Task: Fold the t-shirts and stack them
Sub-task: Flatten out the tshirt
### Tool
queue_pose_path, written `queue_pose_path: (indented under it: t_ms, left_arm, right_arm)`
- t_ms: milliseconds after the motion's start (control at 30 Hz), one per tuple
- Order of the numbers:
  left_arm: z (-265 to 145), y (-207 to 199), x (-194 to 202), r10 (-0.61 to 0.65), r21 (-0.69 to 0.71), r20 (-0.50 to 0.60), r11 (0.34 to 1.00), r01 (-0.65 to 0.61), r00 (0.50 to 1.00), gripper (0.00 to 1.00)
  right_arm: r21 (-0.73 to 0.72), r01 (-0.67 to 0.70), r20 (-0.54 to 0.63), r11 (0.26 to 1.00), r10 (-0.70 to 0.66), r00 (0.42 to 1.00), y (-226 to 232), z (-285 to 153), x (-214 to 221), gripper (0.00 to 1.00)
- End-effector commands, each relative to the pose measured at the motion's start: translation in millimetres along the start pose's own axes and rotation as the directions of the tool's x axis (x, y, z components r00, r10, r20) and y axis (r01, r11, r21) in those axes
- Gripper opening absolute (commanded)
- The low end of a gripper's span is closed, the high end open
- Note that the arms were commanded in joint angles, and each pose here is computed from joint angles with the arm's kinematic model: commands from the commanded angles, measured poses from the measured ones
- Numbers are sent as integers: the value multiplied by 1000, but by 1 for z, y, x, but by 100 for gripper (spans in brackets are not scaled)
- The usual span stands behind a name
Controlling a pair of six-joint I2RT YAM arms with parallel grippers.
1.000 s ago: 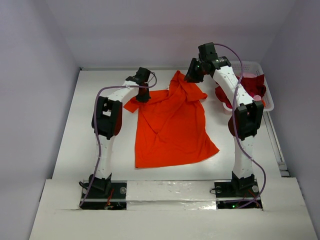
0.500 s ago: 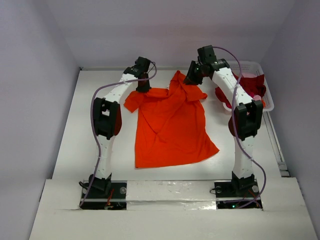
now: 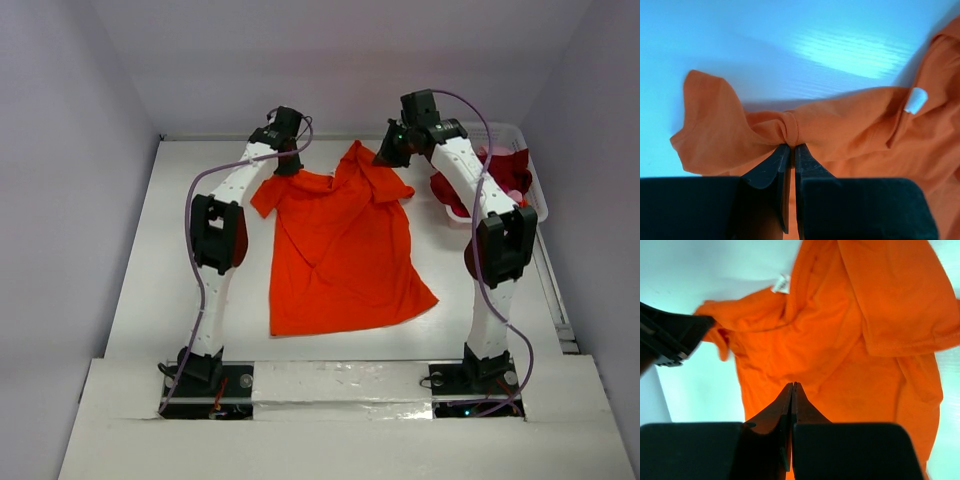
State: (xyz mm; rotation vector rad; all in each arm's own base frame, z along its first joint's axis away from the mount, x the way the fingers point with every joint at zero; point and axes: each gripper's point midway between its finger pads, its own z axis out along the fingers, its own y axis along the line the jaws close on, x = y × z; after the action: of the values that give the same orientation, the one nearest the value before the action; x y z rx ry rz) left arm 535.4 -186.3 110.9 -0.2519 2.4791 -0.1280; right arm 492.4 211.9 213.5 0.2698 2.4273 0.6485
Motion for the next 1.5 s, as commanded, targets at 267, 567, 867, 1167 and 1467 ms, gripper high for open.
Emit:
queue_pose_path:
  t_ms: [267, 567, 867, 1167, 1467]
  left_arm:
    - [11, 25, -5, -69, -105, 25, 992, 72, 997, 0]
    - [21, 42, -3, -123, -162, 36, 979, 127, 992, 0]
    - [29, 39, -2, -162, -136, 28, 977, 165, 986, 0]
    - [29, 39, -8, -172, -120, 28, 977, 175, 985, 0]
    - [20, 39, -17, -177, -105, 37, 978, 180, 983, 0]
  right_arm:
    - [-16, 2, 31, 1000, -1, 1000, -1, -8, -1, 0]
    - [-50, 4, 35, 999, -3, 999, 5, -17, 2, 0]
    - [-4, -7, -51, 1000, 6, 999, -12, 6, 50, 0]
    - [69, -1, -252, 998, 18, 968, -43, 37, 155, 0]
    - [72, 38, -310, 997, -14, 951, -50, 23, 200, 0]
